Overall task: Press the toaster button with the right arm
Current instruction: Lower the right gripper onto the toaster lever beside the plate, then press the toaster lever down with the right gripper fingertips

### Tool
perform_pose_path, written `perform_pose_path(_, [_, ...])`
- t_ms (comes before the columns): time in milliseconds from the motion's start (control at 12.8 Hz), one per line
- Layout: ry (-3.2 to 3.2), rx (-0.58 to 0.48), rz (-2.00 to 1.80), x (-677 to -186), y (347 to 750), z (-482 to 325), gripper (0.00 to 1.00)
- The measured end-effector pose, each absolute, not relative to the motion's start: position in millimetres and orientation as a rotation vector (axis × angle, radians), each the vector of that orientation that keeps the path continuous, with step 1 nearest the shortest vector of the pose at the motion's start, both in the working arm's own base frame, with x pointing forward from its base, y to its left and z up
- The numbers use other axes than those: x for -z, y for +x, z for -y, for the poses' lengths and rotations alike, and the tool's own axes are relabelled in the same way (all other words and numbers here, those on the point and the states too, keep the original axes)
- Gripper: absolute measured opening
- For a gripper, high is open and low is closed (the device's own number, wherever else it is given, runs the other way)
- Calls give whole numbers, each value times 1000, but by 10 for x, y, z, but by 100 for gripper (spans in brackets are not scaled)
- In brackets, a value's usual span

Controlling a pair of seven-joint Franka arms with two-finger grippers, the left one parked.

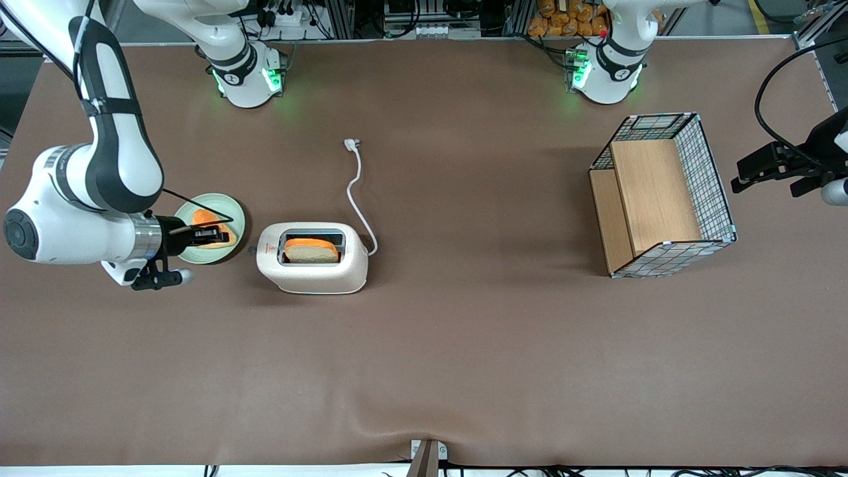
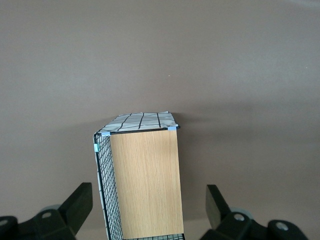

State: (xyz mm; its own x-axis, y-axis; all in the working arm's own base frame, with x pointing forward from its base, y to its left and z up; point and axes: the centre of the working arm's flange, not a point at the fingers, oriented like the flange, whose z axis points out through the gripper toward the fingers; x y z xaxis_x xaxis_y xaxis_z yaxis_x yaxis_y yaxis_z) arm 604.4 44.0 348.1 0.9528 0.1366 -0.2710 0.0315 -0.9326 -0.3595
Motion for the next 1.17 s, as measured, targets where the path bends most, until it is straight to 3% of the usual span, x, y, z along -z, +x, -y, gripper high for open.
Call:
perform_pose_path(312, [-2716,-380,154,-3319,6103,-520,1])
perform_pose_path(1172, [-2706,-442,166,-2815,6123,-588,1])
